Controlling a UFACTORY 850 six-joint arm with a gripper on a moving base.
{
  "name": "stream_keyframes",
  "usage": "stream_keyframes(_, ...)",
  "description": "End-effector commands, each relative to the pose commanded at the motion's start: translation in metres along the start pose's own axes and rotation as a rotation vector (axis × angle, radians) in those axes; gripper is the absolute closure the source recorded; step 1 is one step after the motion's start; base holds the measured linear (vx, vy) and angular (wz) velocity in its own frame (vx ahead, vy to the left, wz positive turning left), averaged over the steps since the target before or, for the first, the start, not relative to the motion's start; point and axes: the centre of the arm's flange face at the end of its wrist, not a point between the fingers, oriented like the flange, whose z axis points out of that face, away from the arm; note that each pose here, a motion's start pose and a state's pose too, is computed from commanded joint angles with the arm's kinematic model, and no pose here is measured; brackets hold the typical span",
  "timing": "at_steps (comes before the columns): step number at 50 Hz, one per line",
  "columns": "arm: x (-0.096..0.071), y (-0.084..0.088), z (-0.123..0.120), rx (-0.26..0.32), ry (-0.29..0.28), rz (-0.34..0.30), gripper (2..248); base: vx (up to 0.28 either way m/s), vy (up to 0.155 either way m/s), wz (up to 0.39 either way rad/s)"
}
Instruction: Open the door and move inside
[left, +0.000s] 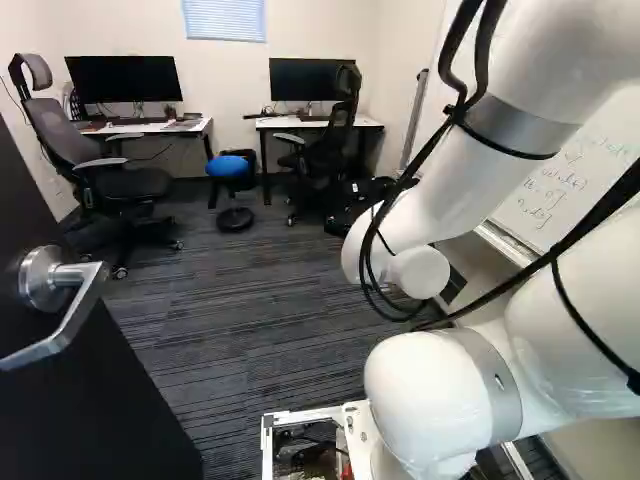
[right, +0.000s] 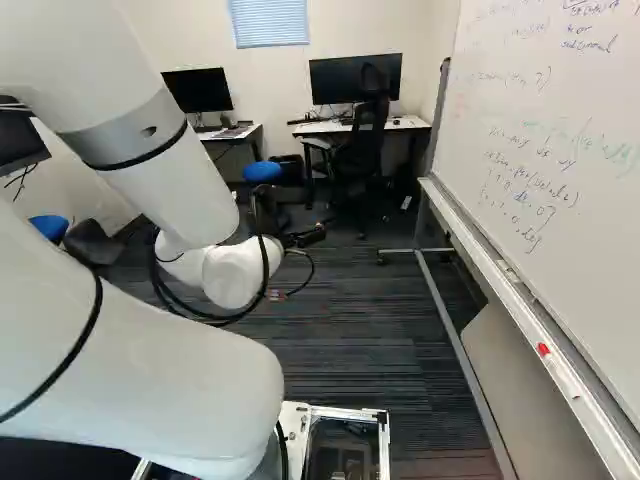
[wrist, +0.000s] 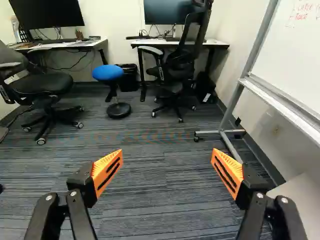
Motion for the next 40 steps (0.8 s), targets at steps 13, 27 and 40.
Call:
stream_keyframes(13, 0.0, 0.0, 0.0, 0.0, 0.0, 0.0, 3, 0.157, 0.002, -0.008)
stream_keyframes(27, 0.0, 0.0, 0.0, 0.0, 0.0, 0.0, 3, 0.085, 0.0, -0.003)
stream_keyframes(40, 0.0, 0.0, 0.0, 0.0, 0.0, 0.0, 3, -0.01, -0.001, 0.0)
